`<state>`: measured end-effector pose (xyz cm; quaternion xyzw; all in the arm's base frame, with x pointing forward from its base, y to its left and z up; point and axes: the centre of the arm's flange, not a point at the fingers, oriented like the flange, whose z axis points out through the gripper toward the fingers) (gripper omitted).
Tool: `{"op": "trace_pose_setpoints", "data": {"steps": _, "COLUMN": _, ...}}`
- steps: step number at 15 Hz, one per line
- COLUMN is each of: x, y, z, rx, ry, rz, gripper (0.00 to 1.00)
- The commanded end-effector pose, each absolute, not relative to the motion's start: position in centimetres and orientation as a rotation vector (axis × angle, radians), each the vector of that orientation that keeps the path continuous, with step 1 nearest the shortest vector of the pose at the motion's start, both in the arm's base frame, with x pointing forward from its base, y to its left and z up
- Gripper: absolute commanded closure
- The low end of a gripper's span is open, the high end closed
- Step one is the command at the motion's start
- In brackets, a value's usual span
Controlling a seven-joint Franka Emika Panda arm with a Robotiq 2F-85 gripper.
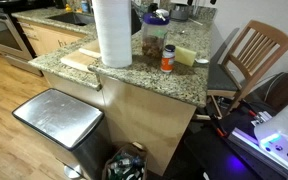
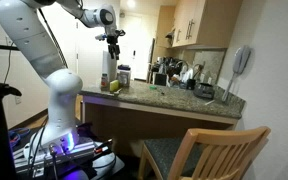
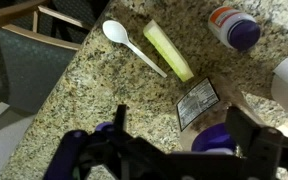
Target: Move the spoon to the left side of the counter
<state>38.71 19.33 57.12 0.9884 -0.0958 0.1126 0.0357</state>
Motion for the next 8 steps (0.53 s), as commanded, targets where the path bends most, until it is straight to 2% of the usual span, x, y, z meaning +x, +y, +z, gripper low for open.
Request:
{"op": "trace_pose_setpoints", "data": {"steps": 1, "x": 38.7, "y": 19.3, "z": 57.1, "rx": 3.036, "ry": -0.294, "rz": 0.346, "gripper": 0.0}}
{"op": "trace_pose_setpoints", "data": {"steps": 6, "x": 39.1, "y": 19.9, "z": 57.2, "rx": 3.105, "ry": -0.287, "rz": 0.471, "gripper": 0.0}}
{"op": "trace_pose_setpoints", "data": {"steps": 7, "x": 44.5, "y": 19.7, "z": 61.1, "rx": 3.117, "ry": -0.306, "rz": 0.517, "gripper": 0.0}}
{"op": "trace_pose_setpoints", "data": {"steps": 8, "x": 45.6, "y": 17.4, "z": 61.2, "rx": 3.102, "ry": -0.355, "rz": 0.564, "gripper": 0.0}}
